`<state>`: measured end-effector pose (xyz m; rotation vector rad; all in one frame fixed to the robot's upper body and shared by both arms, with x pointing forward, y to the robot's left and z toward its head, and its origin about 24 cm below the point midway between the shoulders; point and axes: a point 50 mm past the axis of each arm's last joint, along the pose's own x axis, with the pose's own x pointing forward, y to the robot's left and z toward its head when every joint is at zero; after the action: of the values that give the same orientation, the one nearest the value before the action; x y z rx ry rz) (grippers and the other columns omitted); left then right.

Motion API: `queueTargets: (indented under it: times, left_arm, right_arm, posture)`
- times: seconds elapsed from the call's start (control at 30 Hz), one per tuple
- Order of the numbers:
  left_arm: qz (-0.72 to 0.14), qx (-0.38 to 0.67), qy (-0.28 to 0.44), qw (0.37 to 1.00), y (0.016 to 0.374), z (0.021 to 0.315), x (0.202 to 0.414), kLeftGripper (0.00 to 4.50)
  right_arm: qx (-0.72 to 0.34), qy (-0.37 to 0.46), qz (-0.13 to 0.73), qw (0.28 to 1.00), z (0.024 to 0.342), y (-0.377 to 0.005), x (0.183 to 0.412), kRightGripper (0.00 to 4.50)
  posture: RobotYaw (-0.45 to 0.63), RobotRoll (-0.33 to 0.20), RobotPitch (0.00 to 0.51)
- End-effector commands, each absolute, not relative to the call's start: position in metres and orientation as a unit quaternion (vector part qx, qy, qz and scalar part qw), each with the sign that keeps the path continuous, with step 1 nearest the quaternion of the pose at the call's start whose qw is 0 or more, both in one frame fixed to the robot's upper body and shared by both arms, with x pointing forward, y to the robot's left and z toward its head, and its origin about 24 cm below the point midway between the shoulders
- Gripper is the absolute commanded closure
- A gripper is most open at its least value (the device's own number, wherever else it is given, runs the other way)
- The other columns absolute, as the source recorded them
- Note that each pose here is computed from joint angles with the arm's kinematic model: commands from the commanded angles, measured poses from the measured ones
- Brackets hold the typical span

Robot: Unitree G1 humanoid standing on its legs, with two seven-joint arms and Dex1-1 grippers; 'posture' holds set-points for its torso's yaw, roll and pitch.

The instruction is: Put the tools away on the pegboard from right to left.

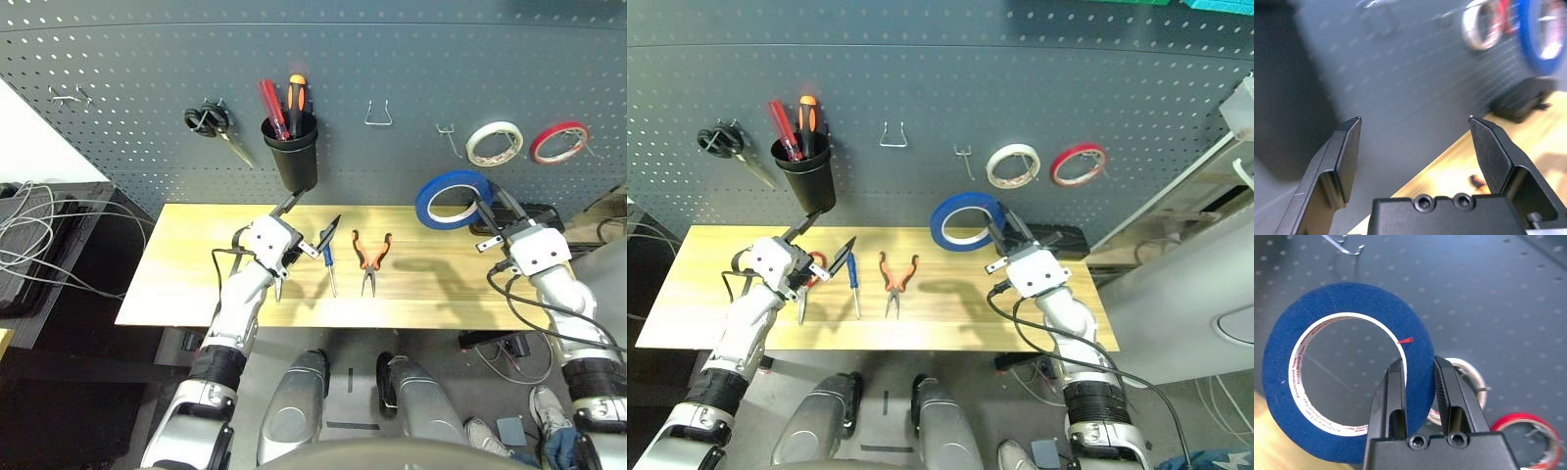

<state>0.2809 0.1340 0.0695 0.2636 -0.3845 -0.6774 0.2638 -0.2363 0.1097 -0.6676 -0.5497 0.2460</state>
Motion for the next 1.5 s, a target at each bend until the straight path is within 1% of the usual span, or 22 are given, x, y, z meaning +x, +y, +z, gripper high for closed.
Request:
queueTargets:
  times: [0.03,0.23,0.3,0.5,0.7,0.77,0.83,0.87,0.93,1.07,1.17,1.23,1.3,1.43,1.5]
  left_arm:
    - [-0.373,0.139,-0.204,0.895,0.12,0.075,0.276,0.0]
    - [-0.4,0.14,-0.22,0.879,0.106,0.085,0.276,0.0]
    - [-0.414,0.139,-0.217,0.873,0.1,0.087,0.277,0.0]
    - [-0.446,0.125,-0.208,0.861,0.088,0.094,0.276,0.0]
    - [-0.454,0.112,-0.201,0.861,0.084,0.101,0.276,0.0]
    - [-0.453,0.11,-0.197,0.862,0.084,0.101,0.276,0.0]
    - [-0.452,0.112,-0.19,0.864,0.085,0.099,0.275,0.0]
    - [-0.452,0.113,-0.187,0.865,0.086,0.097,0.275,0.0]
    - [-0.454,0.118,-0.176,0.865,0.087,0.094,0.274,0.0]
    - [-0.45,0.123,-0.161,0.87,0.09,0.09,0.276,0.0]
    - [-0.449,0.131,-0.15,0.871,0.09,0.088,0.279,0.0]
    - [-0.448,0.126,-0.13,0.875,0.09,0.085,0.282,0.0]
    - [-0.454,0.128,-0.1,0.876,0.09,0.078,0.284,0.0]
    - [-0.457,0.145,-0.033,0.877,0.093,0.066,0.29,0.0]
    - [-0.449,0.147,-0.014,0.881,0.095,0.063,0.293,0.0]
  right_arm:
    - [-0.326,-0.293,0.093,0.894,0.126,-0.237,0.267,3.77]
    - [-0.316,-0.295,0.061,0.899,0.136,-0.239,0.28,3.77]
    - [-0.318,-0.284,0.055,0.903,0.137,-0.238,0.29,3.77]
    - [-0.317,-0.258,0.054,0.911,0.131,-0.233,0.311,3.78]
    - [-0.3,-0.233,0.045,0.924,0.126,-0.228,0.327,3.78]
    - [-0.295,-0.221,0.043,0.929,0.124,-0.227,0.331,3.78]
    - [-0.286,-0.223,0.053,0.93,0.122,-0.224,0.33,3.78]
    - [-0.282,-0.225,0.059,0.931,0.121,-0.223,0.328,3.05]
    - [-0.273,-0.231,0.078,0.93,0.117,-0.219,0.322,2.4]
    - [-0.263,-0.241,0.105,0.928,0.108,-0.219,0.297,1.09]
    - [-0.251,-0.204,0.126,0.938,0.09,-0.219,0.281,0.03]
    - [-0.235,-0.163,0.145,0.947,0.075,-0.216,0.273,0.03]
    - [-0.211,-0.121,0.158,0.957,0.062,-0.211,0.269,0.03]
    - [-0.145,-0.042,0.16,0.976,0.046,-0.199,0.277,0.03]
    - [-0.124,-0.008,0.174,0.977,0.041,-0.188,0.282,0.03]
  posture:
    - [0.07,0.0,0.191]
    - [0.08,0.0,0.191]
    - [0.08,0.0,0.192]
    - [0.1,0.0,0.195]
    - [0.11,0.0,0.195]
    - [0.12,0.0,0.195]
    - [0.12,0.0,0.196]
    - [0.12,0.0,0.196]
    - [0.13,0.0,0.197]
    - [0.12,0.0,0.197]
    - [0.12,0.0,0.199]
    - [0.12,0.0,0.201]
    - [0.12,0.0,0.202]
    - [0.12,0.0,0.205]
    - [0.13,0.0,0.207]
